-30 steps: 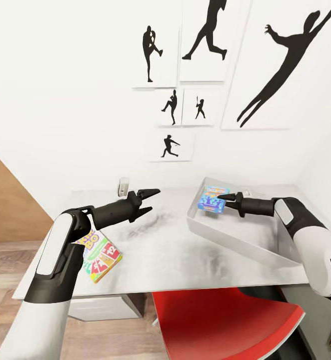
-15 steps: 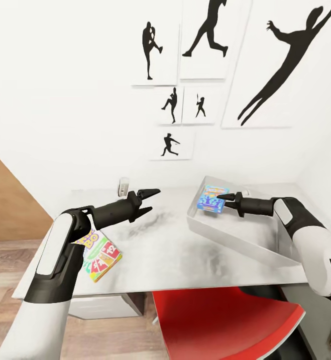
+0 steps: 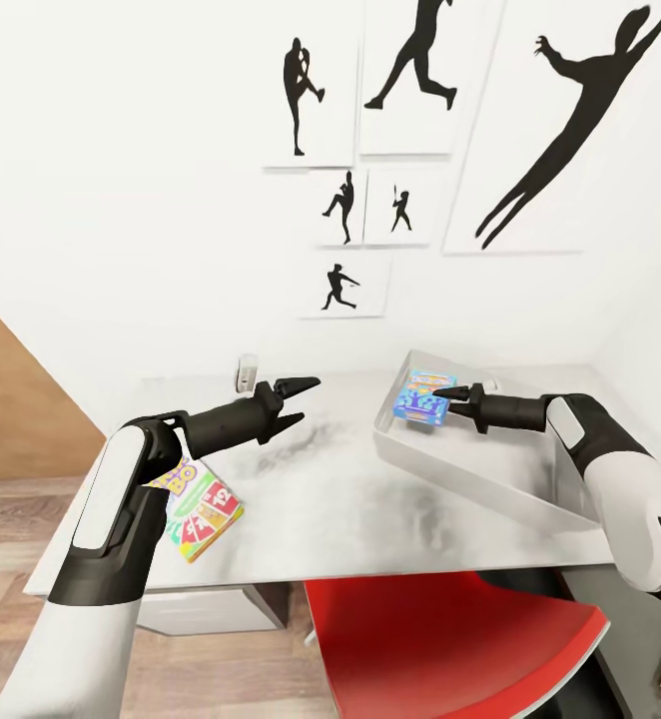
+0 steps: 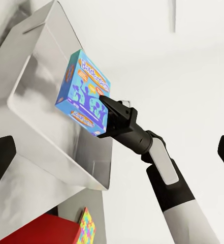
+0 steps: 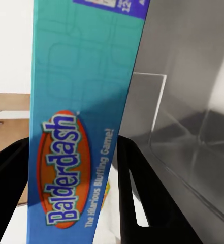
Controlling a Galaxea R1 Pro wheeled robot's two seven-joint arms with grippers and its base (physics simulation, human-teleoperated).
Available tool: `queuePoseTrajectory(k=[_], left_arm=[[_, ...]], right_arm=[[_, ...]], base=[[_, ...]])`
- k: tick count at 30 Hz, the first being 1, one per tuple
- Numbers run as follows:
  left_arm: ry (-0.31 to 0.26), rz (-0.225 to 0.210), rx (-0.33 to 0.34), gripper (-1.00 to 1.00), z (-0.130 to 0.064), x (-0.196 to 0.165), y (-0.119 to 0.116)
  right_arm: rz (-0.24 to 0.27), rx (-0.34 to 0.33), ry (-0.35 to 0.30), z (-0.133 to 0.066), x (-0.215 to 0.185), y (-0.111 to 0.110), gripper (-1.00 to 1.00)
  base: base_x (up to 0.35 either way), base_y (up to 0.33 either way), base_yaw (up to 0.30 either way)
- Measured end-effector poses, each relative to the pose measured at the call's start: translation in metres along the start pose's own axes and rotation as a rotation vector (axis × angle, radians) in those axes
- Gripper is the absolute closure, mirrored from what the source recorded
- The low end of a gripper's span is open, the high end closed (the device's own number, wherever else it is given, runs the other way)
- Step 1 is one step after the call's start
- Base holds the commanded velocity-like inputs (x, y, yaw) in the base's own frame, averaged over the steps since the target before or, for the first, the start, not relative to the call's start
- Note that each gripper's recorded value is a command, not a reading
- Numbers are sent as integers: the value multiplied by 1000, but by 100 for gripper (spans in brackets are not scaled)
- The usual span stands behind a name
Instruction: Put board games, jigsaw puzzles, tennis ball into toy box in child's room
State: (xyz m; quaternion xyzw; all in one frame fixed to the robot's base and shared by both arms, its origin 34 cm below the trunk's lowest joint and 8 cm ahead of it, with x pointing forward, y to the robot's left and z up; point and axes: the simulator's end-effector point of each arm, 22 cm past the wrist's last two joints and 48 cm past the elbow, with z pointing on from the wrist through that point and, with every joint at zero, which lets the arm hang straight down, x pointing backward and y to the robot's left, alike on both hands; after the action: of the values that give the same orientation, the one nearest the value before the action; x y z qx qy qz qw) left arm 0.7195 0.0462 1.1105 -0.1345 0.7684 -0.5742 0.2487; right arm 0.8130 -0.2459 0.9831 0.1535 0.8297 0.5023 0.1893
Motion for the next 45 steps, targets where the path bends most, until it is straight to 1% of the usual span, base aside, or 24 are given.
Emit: queuePoseTrajectory(k=[45], left_arm=[[17,-44,-27,-100,10,3,32]], right_arm=[[42,26,24,15,8,-35,100]], base=[[0,0,0]])
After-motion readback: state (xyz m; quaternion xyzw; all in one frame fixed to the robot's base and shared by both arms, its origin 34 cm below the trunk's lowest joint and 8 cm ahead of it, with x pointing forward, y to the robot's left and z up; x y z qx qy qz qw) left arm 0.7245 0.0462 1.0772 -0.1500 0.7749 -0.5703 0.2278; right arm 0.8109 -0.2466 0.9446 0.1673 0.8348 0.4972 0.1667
